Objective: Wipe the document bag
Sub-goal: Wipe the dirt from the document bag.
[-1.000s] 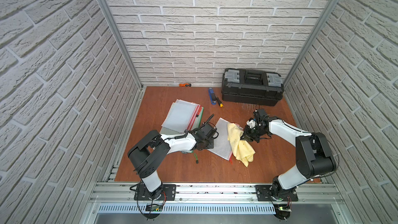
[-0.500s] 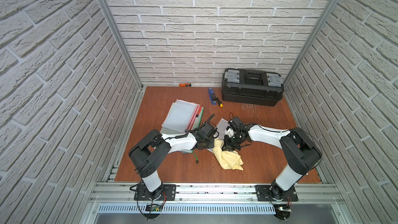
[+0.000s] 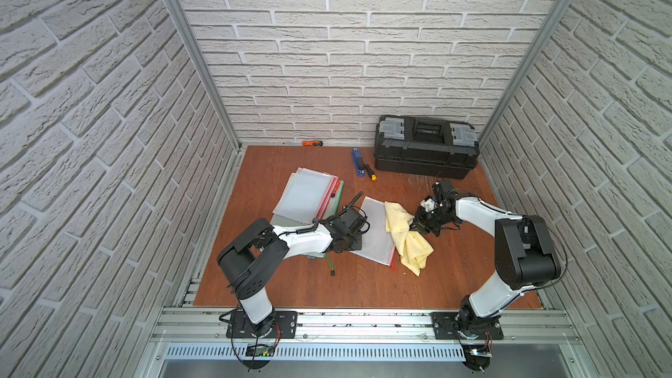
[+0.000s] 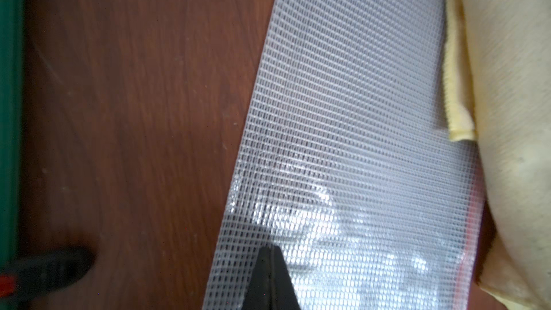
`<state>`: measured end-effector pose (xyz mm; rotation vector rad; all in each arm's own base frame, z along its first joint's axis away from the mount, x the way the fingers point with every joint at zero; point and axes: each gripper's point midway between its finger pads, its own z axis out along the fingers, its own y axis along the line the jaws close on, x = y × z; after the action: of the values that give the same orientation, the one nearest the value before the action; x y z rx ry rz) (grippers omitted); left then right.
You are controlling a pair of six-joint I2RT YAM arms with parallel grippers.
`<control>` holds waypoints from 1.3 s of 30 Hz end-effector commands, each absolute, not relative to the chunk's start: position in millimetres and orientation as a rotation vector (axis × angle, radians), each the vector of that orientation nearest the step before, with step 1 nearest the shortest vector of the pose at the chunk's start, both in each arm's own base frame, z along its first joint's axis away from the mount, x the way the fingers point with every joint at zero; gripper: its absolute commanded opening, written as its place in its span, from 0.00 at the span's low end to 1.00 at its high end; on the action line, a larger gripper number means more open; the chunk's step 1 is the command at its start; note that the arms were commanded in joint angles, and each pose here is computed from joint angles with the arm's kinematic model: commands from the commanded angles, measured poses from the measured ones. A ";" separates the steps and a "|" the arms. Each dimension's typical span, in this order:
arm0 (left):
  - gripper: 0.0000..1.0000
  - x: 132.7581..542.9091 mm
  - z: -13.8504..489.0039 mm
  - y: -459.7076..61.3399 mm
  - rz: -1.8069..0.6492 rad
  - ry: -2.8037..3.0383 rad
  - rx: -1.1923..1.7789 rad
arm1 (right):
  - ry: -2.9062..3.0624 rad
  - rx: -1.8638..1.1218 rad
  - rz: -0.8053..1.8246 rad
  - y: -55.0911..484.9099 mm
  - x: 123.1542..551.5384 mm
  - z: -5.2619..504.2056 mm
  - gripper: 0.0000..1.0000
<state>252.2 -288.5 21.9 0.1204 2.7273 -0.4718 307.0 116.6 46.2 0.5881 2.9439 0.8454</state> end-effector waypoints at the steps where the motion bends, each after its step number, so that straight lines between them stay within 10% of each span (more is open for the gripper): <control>1: 0.00 245.1 13.5 -285.0 -0.442 2.758 0.138 | 2.959 0.391 0.889 166.2 305.7 64.8 0.02; 9: 0.00 244.9 14.7 -287.6 -0.447 2.763 0.140 | 2.891 0.423 1.225 256.3 317.9 45.8 0.02; 25: 0.00 244.1 15.8 -289.7 -0.445 2.768 0.167 | 2.862 0.576 0.905 105.7 371.8 59.3 0.02; 39: 0.00 245.9 17.3 -292.6 -0.442 2.775 0.173 | 2.984 0.228 1.112 269.4 329.0 38.7 0.02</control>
<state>249.7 -291.5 22.0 0.1386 2.7485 -0.4647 323.0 258.3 44.2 0.1791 2.9947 1.0658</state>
